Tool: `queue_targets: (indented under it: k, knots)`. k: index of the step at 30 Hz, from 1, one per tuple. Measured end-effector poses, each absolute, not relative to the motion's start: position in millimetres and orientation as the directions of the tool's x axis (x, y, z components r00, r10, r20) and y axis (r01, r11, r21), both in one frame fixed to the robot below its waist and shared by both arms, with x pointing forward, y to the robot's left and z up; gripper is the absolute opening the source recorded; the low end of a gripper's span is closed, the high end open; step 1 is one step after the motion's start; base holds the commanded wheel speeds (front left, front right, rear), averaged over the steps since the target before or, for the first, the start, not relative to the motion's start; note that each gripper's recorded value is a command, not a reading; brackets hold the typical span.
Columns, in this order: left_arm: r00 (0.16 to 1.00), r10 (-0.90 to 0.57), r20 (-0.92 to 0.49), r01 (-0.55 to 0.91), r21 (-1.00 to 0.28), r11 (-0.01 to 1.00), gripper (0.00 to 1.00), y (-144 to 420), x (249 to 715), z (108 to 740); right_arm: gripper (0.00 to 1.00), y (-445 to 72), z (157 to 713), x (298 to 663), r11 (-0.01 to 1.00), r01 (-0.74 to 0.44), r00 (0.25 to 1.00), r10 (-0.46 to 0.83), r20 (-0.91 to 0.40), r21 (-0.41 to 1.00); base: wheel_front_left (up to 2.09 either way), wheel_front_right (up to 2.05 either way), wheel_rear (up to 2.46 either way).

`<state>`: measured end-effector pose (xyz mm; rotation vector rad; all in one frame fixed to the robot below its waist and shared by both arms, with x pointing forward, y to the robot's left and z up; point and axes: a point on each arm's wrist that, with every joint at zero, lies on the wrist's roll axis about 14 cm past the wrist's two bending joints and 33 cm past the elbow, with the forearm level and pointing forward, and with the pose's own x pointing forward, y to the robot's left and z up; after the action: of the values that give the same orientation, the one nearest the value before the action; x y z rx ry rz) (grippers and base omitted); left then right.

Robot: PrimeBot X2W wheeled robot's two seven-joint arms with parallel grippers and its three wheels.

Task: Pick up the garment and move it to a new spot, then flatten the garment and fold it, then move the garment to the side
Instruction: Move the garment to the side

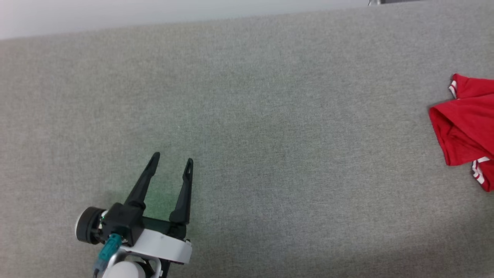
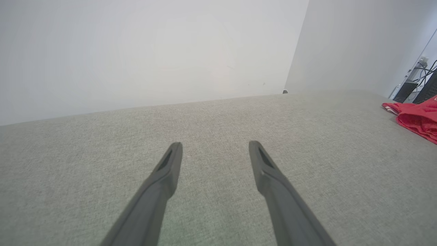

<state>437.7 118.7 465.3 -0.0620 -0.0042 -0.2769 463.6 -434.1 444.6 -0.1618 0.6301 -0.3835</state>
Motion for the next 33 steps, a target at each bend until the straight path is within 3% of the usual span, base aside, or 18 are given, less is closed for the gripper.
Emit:
queue_targets:
  k: [5, 14, 22, 33]
  knots:
    - [0.967, -0.253, 0.042, 0.255, -0.067, 0.965, 1.00, 122.2, 435.8, 477.7, 1.00, -417.7, 462.5, 472.6, 0.934, 0.273, 0.802, -0.354, -0.480, -0.231, 0.00, 0.00, 0.00]
    - [0.976, -0.205, 0.070, 0.208, -0.040, 0.977, 1.00, 140.8, 427.3, 494.9, 1.00, -323.1, 469.6, 478.2, 0.991, 0.069, 0.913, -0.110, -0.393, -0.116, 0.00, 0.00, 0.00]
    - [0.982, -0.149, 0.113, 0.150, 0.003, 0.989, 1.00, 162.3, 419.4, 516.1, 1.00, -236.2, 471.4, 451.8, 0.994, -0.101, 0.944, 0.110, -0.310, 0.045, 0.00, 0.00, 0.00]
    - [0.994, -0.091, 0.067, 0.090, 0.006, 0.996, 1.00, 182.4, 385.5, 504.0, 1.00, -198.2, 495.9, 415.5, 0.976, -0.155, 0.972, 0.179, -0.153, 0.155, 0.00, 0.00, 0.00]
